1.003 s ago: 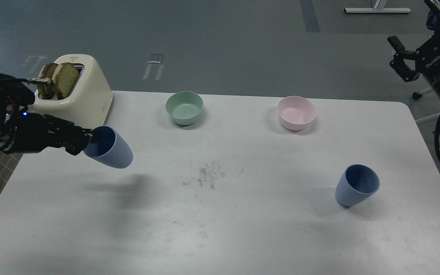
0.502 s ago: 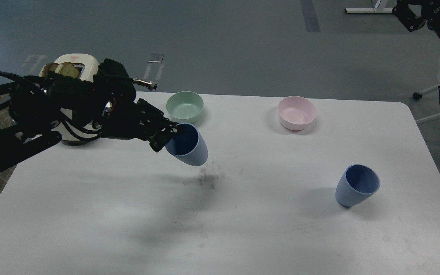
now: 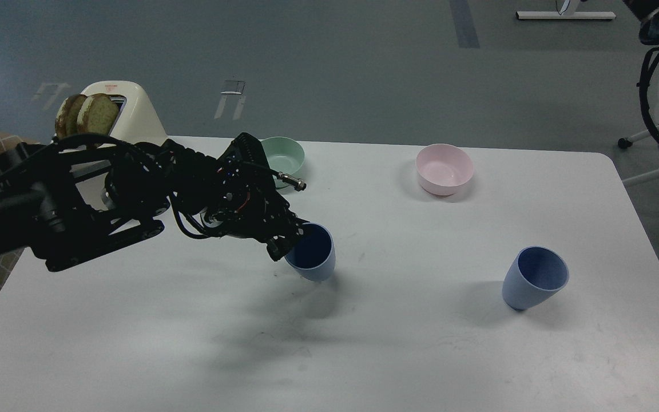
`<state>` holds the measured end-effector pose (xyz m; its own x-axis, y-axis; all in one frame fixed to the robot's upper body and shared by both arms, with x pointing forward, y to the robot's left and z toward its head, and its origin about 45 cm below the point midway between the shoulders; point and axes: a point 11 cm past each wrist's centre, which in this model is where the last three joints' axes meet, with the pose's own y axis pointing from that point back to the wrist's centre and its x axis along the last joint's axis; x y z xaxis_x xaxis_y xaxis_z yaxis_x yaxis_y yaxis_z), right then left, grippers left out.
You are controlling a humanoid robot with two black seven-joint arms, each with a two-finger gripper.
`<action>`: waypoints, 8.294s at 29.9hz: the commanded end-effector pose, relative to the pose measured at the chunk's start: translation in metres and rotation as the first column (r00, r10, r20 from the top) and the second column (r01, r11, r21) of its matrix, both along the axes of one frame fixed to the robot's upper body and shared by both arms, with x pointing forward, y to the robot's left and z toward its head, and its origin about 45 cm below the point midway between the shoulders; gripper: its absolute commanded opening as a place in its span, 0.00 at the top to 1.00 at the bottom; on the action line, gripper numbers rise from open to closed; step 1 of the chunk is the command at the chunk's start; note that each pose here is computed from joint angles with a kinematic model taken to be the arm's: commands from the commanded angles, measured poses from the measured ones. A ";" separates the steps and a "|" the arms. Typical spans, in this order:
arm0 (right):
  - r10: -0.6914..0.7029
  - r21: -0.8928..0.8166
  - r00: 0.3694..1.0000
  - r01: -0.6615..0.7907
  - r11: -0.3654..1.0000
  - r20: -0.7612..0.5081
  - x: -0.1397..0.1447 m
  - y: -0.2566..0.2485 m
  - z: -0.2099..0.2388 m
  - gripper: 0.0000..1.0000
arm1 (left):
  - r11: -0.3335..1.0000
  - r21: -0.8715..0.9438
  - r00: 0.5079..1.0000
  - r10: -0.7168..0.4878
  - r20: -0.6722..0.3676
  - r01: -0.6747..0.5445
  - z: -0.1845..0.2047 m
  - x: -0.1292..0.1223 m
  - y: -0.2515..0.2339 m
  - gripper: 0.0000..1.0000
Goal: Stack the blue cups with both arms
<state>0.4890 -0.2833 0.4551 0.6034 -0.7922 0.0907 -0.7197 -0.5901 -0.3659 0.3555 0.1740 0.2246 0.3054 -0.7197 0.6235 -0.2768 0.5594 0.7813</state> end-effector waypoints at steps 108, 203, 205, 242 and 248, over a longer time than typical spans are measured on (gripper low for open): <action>-0.384 -0.053 0.882 0.385 0.922 -0.272 -0.145 -0.220 -0.126 0.00 | -0.254 -0.321 0.362 -0.137 -0.922 -0.912 0.111 0.110 0.083 0.02; 0.280 -0.922 0.893 -0.279 -0.268 -0.352 -0.147 -0.084 -0.209 0.01 | -0.217 -0.218 0.259 -0.182 -0.948 -0.951 0.059 0.094 0.056 0.02; 0.283 -0.920 0.890 -0.284 -0.269 -0.358 -0.148 -0.083 -0.211 0.01 | -0.217 -0.218 0.259 -0.182 -0.948 -0.951 0.059 0.094 0.056 0.02; 0.303 -0.898 0.857 -0.336 -0.284 -0.417 -0.156 -0.073 -0.241 1.00 | -0.250 -0.206 0.257 -0.192 -0.947 -0.946 0.056 0.093 0.067 0.02; 0.330 -0.921 0.874 -0.269 -0.283 -0.357 -0.140 -0.063 -0.217 1.00 | -0.253 -0.206 0.258 -0.190 -0.947 -0.945 0.056 0.093 0.069 0.02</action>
<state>0.3373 -0.3530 0.2205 0.7351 0.4961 0.4621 -0.2877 -0.3890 0.8752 0.4480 0.2411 0.2797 0.6357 0.7133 -0.2952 -0.7550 0.6542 -0.0450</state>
